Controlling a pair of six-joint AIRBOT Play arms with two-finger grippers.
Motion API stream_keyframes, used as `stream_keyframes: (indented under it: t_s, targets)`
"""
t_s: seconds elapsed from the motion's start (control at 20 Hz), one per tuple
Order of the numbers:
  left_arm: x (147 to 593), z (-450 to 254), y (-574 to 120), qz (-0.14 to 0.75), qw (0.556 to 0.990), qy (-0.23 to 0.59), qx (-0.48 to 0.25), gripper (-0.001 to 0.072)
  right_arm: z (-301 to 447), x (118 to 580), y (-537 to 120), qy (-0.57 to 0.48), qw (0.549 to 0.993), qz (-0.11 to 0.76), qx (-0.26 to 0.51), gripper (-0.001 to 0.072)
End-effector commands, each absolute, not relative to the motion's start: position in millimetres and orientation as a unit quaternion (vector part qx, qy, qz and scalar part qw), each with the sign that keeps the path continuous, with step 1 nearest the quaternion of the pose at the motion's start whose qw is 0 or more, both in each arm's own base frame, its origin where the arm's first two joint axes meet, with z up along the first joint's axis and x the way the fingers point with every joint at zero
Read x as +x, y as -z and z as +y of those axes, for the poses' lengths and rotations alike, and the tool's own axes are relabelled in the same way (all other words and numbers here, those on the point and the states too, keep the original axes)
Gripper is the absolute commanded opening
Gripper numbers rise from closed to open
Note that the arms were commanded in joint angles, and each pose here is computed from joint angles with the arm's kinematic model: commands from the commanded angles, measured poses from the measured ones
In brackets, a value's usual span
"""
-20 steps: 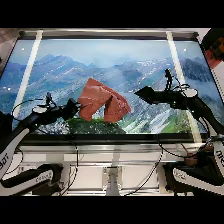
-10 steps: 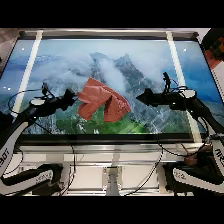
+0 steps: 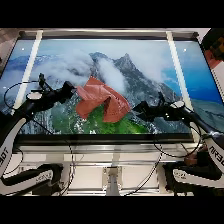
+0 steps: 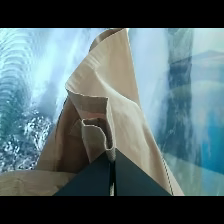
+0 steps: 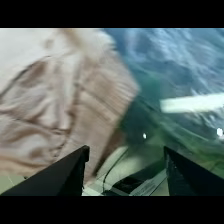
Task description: Fold the clothes and pants, and hang the long-sleeved shirts on hangers.
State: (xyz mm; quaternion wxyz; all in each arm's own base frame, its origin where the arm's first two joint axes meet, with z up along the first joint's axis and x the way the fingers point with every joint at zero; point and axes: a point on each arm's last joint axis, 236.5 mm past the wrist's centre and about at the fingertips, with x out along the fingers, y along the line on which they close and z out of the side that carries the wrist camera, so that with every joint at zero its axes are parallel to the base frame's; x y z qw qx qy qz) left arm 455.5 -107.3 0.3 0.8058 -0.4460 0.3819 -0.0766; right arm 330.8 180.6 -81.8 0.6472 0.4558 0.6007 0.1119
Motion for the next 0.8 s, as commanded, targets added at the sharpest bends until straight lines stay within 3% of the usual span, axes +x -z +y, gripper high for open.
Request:
stream_keyframes:
  t_s: [0.0,0.45,0.6,0.7,0.75]
  targets:
    - [456,-109,-2,0.382,0.807,0.080,-0.444,0.0010,195,331,101,-0.075,0.633,0.603,0.480,0.0519]
    - [455,-110,-2,0.383,0.806,0.082,-0.444,0.0011,217,377,101,-0.082,0.638,0.586,0.494,0.0477]
    - [455,-110,-2,0.382,0.808,0.084,-0.440,0.0011,218,389,100,-0.080,0.649,0.575,0.491,0.0409]
    - [455,-110,-2,0.382,0.814,0.091,-0.427,0.0011,213,394,103,-0.073,0.659,0.568,0.487,0.0100]
    - [455,-110,-2,0.381,0.819,0.095,-0.418,0.0011,211,396,103,-0.071,0.662,0.565,0.487,0.0031]
